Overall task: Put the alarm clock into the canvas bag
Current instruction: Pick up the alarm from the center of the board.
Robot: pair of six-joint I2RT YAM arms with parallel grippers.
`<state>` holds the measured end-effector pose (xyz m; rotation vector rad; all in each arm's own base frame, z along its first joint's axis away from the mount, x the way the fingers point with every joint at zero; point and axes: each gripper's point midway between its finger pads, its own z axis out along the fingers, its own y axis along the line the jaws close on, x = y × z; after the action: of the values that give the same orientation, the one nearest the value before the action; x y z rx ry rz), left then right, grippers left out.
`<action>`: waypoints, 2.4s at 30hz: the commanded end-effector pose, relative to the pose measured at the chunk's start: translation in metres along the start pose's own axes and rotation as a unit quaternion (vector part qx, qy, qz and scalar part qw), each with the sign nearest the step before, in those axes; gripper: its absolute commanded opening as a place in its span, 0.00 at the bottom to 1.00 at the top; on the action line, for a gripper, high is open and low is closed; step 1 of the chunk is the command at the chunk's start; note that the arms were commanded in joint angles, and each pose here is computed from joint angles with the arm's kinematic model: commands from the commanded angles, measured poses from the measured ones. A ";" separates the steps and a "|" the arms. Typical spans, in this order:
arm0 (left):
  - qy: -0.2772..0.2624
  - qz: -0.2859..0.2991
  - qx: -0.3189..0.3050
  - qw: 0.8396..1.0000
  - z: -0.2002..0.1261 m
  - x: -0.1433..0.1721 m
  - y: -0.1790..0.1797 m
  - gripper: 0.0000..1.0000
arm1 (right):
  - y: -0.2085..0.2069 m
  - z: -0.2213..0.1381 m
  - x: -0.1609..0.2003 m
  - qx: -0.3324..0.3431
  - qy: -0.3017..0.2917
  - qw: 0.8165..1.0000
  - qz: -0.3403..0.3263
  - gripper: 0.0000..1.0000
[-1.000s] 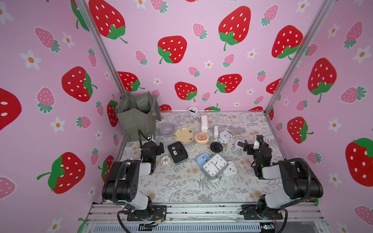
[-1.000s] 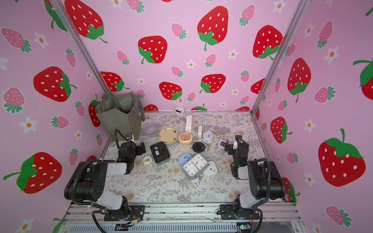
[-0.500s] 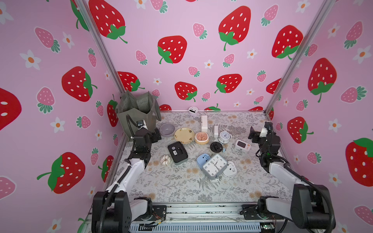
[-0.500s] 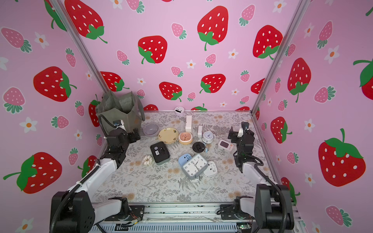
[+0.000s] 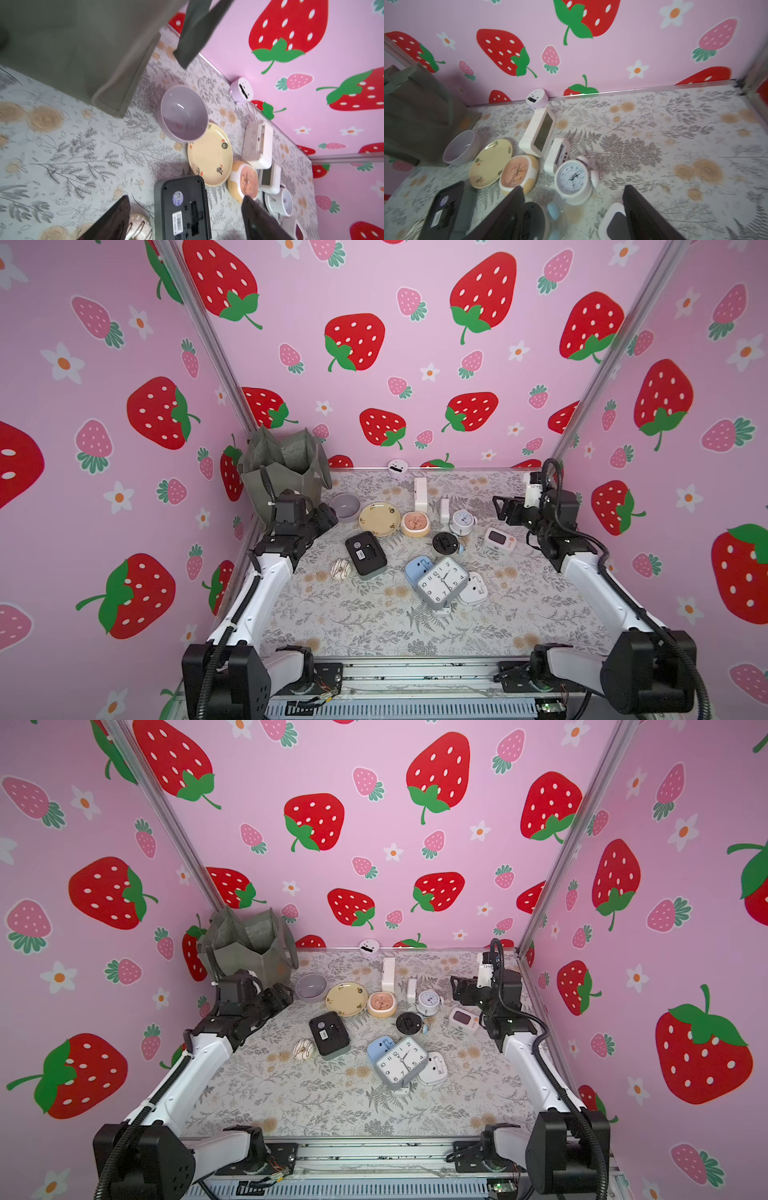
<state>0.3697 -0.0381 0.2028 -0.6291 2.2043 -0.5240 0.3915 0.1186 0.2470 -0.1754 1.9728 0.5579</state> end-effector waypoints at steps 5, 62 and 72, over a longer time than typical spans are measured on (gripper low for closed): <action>0.118 -0.017 0.024 0.993 0.011 0.039 -0.030 0.85 | 0.041 0.026 0.017 -0.059 0.078 0.993 0.064 0.77; 0.226 -0.113 -0.033 0.967 -0.013 0.110 0.041 0.75 | 0.276 0.157 0.251 -0.185 0.402 0.897 -0.001 0.38; 0.225 -0.112 -0.036 0.967 -0.017 0.111 0.043 0.75 | 0.276 0.167 0.258 -0.188 0.402 0.896 0.001 0.32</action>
<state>0.2867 -0.0686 0.1284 -0.8455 2.5955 -0.7758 0.3106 0.4657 0.0522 -0.7494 2.6134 0.9780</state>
